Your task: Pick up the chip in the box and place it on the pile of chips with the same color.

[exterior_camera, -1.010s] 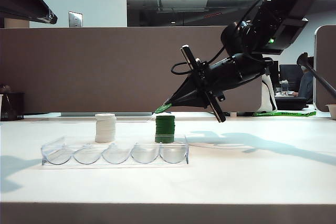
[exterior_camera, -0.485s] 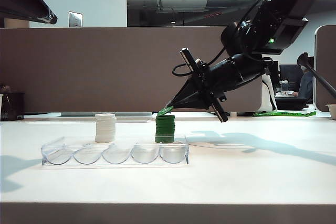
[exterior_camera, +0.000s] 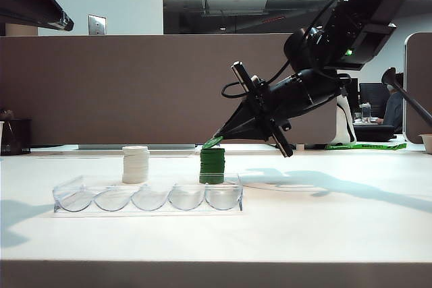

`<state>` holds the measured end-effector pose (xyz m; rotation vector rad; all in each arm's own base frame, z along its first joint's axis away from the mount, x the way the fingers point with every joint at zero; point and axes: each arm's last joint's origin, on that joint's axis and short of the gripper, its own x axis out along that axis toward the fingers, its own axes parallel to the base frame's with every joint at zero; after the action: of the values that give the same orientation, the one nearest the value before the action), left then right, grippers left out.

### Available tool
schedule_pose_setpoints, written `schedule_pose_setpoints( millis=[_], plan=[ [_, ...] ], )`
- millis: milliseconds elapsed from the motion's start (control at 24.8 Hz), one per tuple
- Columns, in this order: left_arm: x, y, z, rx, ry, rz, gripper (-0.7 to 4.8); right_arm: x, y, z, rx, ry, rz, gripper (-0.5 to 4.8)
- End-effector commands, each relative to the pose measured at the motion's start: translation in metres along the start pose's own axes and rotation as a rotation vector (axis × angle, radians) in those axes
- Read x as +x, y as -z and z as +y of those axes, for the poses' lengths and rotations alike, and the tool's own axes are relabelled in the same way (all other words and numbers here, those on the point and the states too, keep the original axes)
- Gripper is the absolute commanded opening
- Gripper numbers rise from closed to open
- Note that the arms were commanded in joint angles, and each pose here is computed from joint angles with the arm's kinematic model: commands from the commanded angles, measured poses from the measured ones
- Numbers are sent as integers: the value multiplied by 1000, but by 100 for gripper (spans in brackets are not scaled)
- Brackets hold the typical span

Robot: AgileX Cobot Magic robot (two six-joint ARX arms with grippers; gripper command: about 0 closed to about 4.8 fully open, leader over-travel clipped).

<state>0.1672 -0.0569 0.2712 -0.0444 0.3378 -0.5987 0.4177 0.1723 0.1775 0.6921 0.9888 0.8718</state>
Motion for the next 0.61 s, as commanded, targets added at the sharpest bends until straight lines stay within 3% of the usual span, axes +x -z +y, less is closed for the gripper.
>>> schedule_pose_setpoints(
  millis=[40, 606],
  plan=[
    [-1, -3, 0, 3, 1, -16, -6, -1, -1, 3, -13, -4, -3, 0],
    [0, -2, -1, 3, 3, -16, -6, -1, -1, 3, -20, -4, -4, 23]
  ],
)
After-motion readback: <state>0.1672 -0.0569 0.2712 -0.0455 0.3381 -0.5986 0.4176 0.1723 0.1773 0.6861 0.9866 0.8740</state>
